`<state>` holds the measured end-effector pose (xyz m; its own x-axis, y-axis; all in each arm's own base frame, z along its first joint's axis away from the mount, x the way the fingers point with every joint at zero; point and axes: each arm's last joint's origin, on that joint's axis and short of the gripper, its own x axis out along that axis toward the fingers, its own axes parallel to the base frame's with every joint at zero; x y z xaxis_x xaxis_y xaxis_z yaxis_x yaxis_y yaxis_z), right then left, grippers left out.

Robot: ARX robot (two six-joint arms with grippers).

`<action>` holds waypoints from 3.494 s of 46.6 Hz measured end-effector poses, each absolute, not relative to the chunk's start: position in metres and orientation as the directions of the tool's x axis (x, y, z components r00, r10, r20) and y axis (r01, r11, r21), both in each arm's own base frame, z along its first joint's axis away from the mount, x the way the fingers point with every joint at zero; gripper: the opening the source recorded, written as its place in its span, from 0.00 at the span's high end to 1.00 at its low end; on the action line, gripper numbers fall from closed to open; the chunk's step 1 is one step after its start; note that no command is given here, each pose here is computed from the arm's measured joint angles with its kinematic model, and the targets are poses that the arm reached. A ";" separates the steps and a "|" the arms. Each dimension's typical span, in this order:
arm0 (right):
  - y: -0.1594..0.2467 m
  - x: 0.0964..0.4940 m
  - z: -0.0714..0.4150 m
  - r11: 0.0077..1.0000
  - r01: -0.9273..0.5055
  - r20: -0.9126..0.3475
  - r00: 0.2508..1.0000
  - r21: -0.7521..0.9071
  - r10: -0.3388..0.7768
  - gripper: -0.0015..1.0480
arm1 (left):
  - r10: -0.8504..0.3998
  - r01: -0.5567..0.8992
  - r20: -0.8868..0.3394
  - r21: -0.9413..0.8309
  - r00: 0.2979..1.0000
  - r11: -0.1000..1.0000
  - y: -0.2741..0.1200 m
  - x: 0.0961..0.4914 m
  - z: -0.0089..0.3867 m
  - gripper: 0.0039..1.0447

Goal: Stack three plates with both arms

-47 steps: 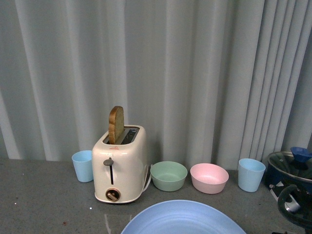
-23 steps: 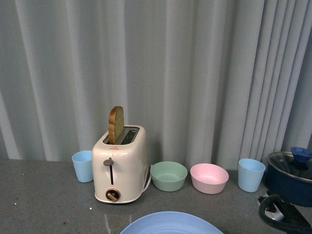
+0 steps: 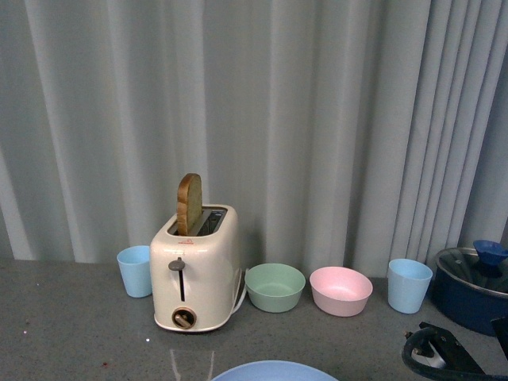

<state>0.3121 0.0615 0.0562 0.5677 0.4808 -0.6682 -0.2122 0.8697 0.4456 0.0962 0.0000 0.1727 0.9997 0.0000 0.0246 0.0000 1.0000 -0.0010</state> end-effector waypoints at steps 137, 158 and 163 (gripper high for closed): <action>0.000 0.105 0.167 1.000 0.002 -0.005 1.000 0.000 -0.002 0.97 | 0.000 0.000 0.025 -0.001 1.000 1.000 0.000 0.096 0.173 0.06; 0.000 0.098 0.165 1.000 0.002 0.002 1.000 -0.001 -0.002 0.70 | 0.000 0.000 0.026 -0.001 1.000 1.000 0.000 0.096 0.173 0.06; 0.000 0.098 0.165 1.000 0.002 0.002 1.000 -0.001 -0.002 0.55 | 0.000 0.000 0.026 -0.001 1.000 1.000 0.000 0.096 0.173 0.06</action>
